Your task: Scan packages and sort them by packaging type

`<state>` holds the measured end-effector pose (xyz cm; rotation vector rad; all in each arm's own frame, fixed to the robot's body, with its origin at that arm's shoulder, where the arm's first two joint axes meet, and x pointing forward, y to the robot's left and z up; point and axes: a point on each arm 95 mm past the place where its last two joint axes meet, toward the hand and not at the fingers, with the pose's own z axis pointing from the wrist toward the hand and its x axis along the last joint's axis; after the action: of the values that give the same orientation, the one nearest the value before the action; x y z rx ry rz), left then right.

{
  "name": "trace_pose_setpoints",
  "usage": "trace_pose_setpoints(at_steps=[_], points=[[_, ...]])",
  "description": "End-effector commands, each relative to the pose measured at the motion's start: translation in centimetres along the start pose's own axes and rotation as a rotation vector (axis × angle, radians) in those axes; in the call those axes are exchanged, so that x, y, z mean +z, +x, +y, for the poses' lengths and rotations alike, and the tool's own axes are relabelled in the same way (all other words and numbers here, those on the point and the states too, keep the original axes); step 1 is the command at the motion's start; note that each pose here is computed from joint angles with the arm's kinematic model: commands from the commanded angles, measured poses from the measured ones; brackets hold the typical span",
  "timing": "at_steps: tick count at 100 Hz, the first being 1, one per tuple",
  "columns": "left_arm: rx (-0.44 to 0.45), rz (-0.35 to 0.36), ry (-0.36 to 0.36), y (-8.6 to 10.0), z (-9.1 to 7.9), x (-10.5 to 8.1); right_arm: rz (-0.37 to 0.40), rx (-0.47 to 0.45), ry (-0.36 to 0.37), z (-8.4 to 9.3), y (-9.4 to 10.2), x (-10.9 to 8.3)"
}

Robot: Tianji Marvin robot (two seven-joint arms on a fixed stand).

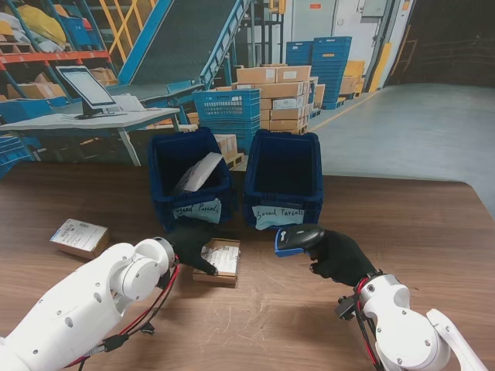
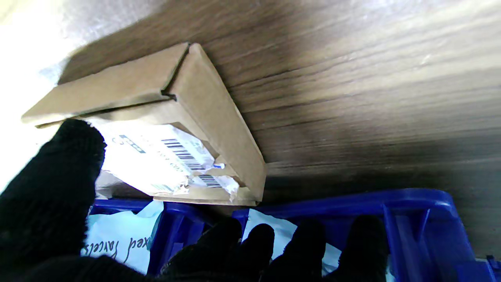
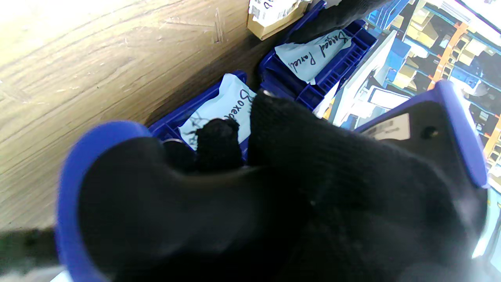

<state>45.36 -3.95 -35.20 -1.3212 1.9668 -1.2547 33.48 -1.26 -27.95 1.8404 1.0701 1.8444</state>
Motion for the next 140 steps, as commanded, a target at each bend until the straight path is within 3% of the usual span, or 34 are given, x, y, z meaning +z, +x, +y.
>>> trace_pose_setpoints(at_steps=[1, 29, 86, 110, 140], points=[[0.016, 0.016, -0.014, 0.5, 0.0, -0.1, 0.011, 0.003, 0.009, -0.1, 0.5, -0.1], [0.063, 0.026, -0.039, 0.8, 0.1, 0.0, 0.011, 0.003, 0.006, -0.1, 0.6, -0.2], [0.064, 0.05, -0.131, -0.1, 2.6, 2.5, 0.013, 0.009, 0.014, -0.1, 0.3, -0.2], [0.115, 0.084, -0.095, 0.4, 3.7, 2.8, 0.007, 0.012, 0.011, 0.0, 0.1, -0.3], [0.072, 0.08, -0.056, 0.4, 4.7, 2.5, 0.013, 0.014, 0.009, -0.1, 0.2, 0.0]])
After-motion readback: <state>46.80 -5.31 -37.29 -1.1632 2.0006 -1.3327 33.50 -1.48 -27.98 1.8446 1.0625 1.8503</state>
